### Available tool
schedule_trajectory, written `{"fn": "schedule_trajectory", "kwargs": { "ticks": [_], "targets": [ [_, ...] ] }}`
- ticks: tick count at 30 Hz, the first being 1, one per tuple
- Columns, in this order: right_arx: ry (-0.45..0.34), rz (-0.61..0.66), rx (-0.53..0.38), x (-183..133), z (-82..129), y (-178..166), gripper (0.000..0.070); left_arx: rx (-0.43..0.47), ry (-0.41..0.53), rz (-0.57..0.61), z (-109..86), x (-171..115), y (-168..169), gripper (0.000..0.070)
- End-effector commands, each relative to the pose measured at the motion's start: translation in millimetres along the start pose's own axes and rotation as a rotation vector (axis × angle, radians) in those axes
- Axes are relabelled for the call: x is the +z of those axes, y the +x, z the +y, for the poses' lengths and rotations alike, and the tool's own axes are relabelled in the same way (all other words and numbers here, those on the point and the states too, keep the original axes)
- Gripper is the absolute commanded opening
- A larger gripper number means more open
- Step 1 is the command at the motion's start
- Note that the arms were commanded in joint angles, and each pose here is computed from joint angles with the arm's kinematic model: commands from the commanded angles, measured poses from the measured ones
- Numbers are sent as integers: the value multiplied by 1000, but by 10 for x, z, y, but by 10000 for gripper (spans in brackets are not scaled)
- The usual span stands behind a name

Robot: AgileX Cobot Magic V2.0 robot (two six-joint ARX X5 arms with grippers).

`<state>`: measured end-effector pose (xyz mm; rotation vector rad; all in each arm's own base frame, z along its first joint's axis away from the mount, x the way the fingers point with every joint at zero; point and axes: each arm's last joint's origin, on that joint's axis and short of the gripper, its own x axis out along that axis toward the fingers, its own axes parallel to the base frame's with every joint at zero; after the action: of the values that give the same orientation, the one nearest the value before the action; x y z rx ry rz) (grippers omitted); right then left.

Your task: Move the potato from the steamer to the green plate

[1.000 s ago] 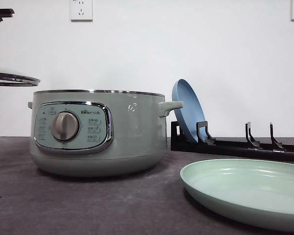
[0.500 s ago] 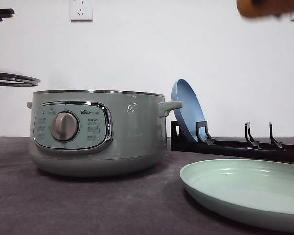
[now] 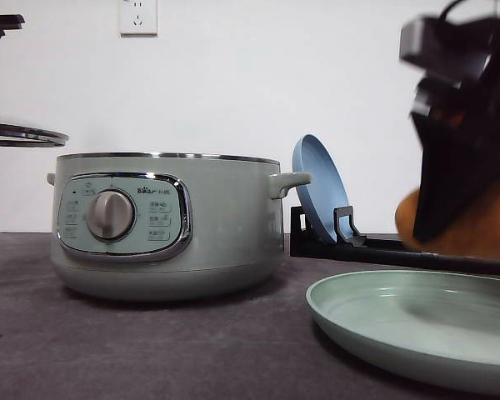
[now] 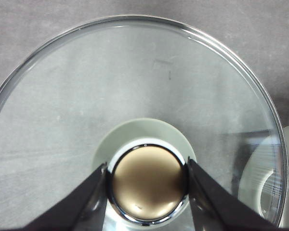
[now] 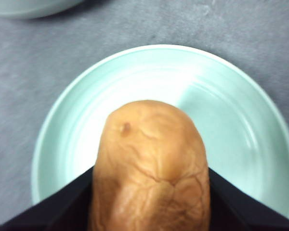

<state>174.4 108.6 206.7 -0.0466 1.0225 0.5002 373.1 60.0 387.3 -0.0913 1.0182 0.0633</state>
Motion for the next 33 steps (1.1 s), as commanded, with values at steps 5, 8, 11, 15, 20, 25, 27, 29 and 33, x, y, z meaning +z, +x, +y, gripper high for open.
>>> {"fn": "schedule_trajectory", "kwargs": {
  "ticks": [5, 8, 11, 15, 20, 25, 27, 29, 33],
  "targets": [
    [19, 31, -6, 17, -11, 234, 300, -2, 4, -63, -14, 62, -109, 0],
    [22, 56, -11, 20, -22, 342, 299, -2, 5, -63, -19, 63, -109, 0],
    [25, 87, -17, 9, -34, 435, 299, -3, 7, -63, -25, 63, -108, 0],
    [28, 121, -25, -12, -47, 511, 300, -3, 7, -63, -26, 63, -108, 0],
    [29, 120, -26, -10, -47, 520, 323, -3, 7, -63, -26, 63, -108, 0],
    [26, 106, -57, 10, -51, 495, 543, -4, 7, -63, -26, 63, -108, 0],
    [26, 89, -58, 52, -42, 438, 596, -4, 7, -63, -26, 63, -108, 0],
    [23, 55, -50, 125, -16, 330, 618, -4, 7, -63, -26, 63, -108, 0],
    [18, -23, -33, 314, 61, -43, 621, -4, 7, -63, -26, 63, -108, 0]
  ]
}}
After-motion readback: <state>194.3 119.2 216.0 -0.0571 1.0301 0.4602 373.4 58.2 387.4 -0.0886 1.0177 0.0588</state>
